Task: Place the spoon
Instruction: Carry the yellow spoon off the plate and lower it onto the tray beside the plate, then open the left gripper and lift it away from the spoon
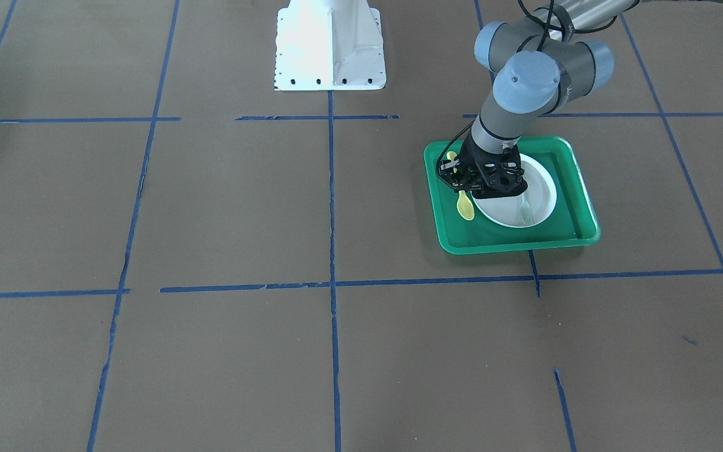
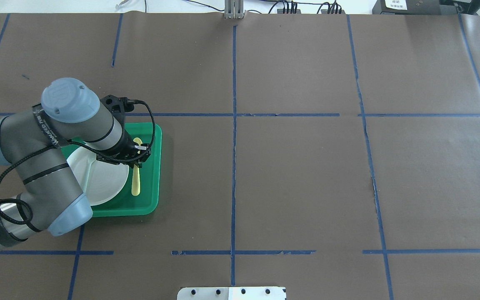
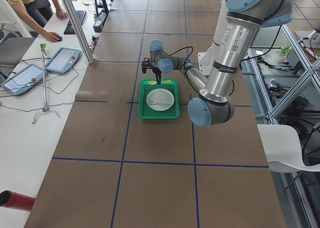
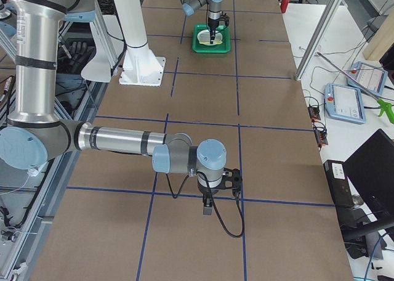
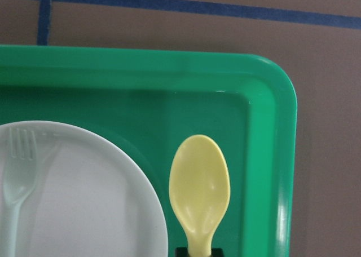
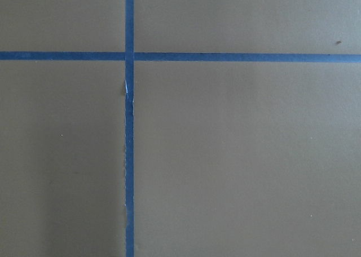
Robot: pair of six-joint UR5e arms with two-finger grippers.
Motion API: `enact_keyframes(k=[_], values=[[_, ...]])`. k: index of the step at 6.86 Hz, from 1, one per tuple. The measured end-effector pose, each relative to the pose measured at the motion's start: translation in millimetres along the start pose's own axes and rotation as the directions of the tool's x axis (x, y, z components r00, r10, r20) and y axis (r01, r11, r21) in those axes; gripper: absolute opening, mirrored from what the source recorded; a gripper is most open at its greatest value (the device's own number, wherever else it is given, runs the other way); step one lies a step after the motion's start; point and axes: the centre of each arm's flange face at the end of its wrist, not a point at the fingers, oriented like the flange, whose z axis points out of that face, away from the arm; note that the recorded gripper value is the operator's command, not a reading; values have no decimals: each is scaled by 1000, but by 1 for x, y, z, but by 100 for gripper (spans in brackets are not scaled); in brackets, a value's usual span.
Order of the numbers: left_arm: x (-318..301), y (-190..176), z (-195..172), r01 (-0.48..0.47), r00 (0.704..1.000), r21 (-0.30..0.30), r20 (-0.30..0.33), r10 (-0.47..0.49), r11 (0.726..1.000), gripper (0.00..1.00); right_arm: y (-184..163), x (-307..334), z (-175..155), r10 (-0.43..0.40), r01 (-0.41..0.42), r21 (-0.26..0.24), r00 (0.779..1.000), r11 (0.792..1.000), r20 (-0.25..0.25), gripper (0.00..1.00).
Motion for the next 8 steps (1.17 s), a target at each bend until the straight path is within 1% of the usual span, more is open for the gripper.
enact_keyframes(k=[1,2,4,5,6,7,8], values=[[2,1,6,2,1000,-7,7,-2,1000,57,0,0,0,0,0,0,1000,1000,0,100],[1,0,11,3,1000,-11,15,-2,1000,100,0,0,0,0,0,0,1000,1000,0,100],[0,0,13,8,1000,-11,20,-7,1000,100,0,0,0,0,0,0,1000,1000,0,100],[1,0,6,8,1000,-6,9,-7,1000,100,0,0,0,0,0,0,1000,1000,0,100],[-5,-7,-13,11,1000,16,-7,-11,1000,100,0,0,0,0,0,0,1000,1000,0,100],[-30,-26,-44,-4,1000,56,-8,5,998,100,0,0,0,0,0,0,1000,1000,0,100],[-71,-49,-77,-65,998,85,27,63,994,100,0,0,0,0,0,0,1000,1000,0,100]])
